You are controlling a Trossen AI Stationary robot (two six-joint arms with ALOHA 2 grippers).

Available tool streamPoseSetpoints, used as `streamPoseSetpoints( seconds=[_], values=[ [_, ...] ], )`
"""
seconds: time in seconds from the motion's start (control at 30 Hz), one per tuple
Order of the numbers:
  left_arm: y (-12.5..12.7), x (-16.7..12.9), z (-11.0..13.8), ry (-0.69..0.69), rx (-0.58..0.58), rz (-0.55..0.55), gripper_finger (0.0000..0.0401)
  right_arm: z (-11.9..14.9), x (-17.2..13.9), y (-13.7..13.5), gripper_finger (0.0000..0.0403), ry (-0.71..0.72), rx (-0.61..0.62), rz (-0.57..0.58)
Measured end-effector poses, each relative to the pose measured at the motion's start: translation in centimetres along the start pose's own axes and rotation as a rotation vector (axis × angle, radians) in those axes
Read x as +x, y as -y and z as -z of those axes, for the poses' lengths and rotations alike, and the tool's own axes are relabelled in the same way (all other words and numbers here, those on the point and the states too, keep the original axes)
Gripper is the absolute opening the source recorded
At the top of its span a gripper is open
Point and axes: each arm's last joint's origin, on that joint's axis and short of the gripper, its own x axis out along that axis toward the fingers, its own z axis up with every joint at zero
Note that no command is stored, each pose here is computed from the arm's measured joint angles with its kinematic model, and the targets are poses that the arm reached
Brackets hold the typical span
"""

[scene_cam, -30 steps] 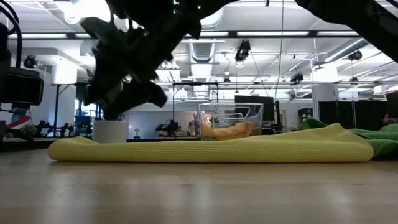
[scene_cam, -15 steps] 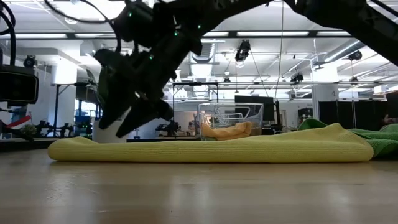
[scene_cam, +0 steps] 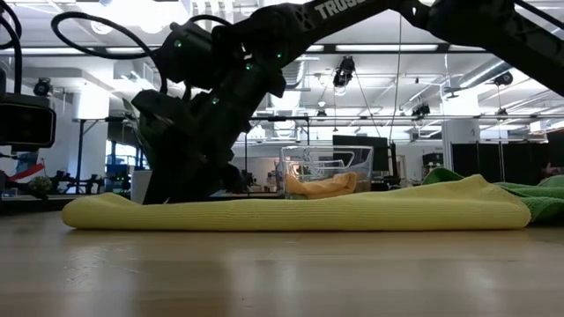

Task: Fold microfiber towels
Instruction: Fold the yellow towel

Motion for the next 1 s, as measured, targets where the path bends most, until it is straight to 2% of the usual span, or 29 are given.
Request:
streamPoseSetpoints(
  seconds=[0.2, 0.27, 0.43, 0.53, 0.7, 1.0],
  values=[
    [0.0, 0.0, -0.1, 0.047, -0.002, -0.004, 0.0278, 0.4, 0.3, 0.0, 0.0036, -0.021, -0.039, -0.016],
    [0.0, 0.0, -0.2, 0.064, -0.004, -0.005, 0.0278, 0.4, 0.3, -0.1, 0.0017, -0.024, -0.055, -0.017],
    [-0.3, 0.0, -0.4, 0.144, 0.003, -0.018, 0.0278, 0.2, 0.0, -0.4, 0.001, -0.002, -0.106, -0.011],
    [-0.2, -0.1, -0.7, 0.231, -0.008, -0.01, 0.0278, 0.0, -0.5, -0.8, 0.0009, 0.026, -0.154, 0.027],
    [-0.4, -0.2, -1.1, 0.367, -0.046, -0.009, 0.0278, -0.3, -1.5, -1.7, 0.0009, 0.057, -0.204, 0.02],
    [-1.0, 0.0, -1.0, 0.374, -0.022, -0.052, 0.0278, -0.5, -2.7, -3.0, 0.0009, 0.081, -0.245, 0.004]
  ],
)
